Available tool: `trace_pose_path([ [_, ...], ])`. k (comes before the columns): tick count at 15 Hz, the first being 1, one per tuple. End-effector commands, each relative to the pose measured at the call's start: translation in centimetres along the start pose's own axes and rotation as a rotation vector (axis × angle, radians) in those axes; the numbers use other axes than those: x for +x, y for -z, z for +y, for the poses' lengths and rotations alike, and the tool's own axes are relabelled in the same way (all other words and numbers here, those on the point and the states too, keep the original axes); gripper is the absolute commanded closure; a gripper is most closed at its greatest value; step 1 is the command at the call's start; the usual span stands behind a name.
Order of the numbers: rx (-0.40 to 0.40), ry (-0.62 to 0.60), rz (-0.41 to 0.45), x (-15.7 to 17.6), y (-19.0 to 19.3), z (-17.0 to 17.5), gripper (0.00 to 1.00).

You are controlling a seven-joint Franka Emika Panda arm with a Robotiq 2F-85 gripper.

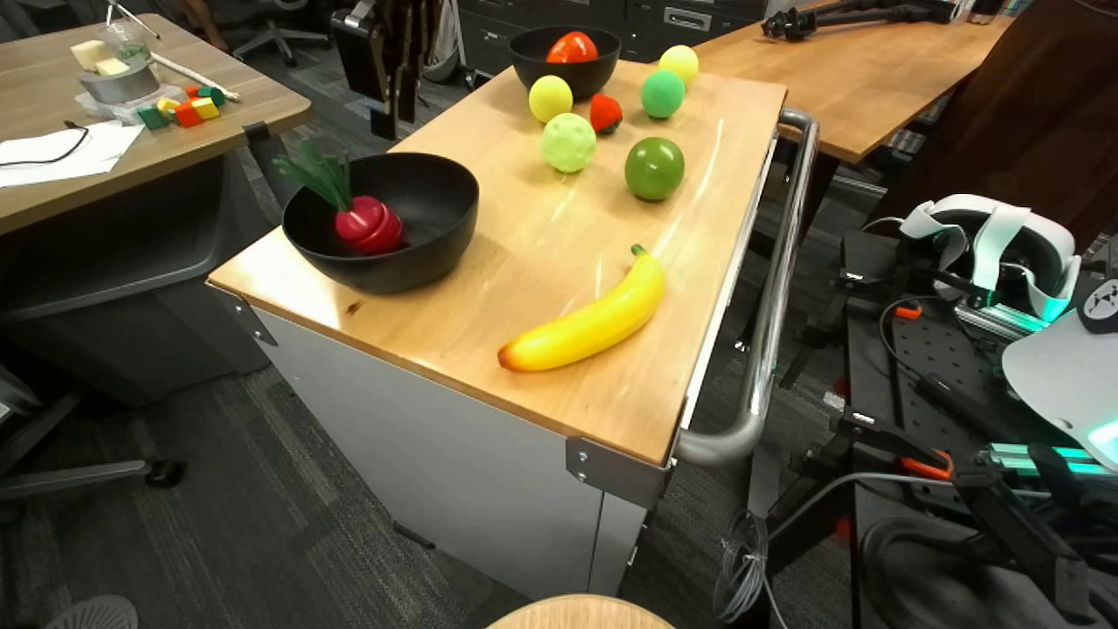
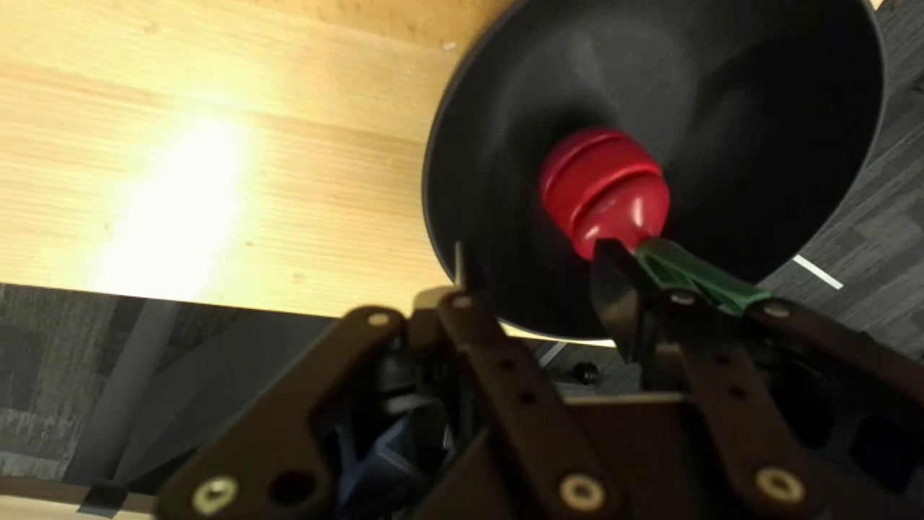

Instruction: Split the fruits between the two bowls

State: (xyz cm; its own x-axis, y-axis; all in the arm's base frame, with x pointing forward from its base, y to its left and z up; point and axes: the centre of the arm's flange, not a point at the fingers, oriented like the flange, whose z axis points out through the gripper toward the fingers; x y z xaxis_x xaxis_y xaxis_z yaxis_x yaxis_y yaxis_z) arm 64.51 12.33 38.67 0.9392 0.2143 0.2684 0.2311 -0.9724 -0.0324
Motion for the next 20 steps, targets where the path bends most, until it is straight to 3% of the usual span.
trace_pose_path([
  [1, 0.014, 0.053, -0.051, -2.1, 5.5, 0.6, 0.24],
  [4, 0.066, 0.151, -0.123, -4.6, 11.2, 1.1, 0.03],
  [7, 0.06, 0.22, -0.297, -7.7, 16.7, 3.9, 0.0],
  [8, 0.069, 0.179, -0.24, -5.5, 12.6, 1.8, 0.0],
  [11, 0.074, 0.189, -0.277, -7.6, 15.9, 3.6, 0.0],
  [16, 0.08, 0.194, -0.298, -8.1, 14.9, 3.5, 0.0],
  [20, 0.125, 0.332, -0.234, -8.0, 16.0, -3.6, 0.0],
])
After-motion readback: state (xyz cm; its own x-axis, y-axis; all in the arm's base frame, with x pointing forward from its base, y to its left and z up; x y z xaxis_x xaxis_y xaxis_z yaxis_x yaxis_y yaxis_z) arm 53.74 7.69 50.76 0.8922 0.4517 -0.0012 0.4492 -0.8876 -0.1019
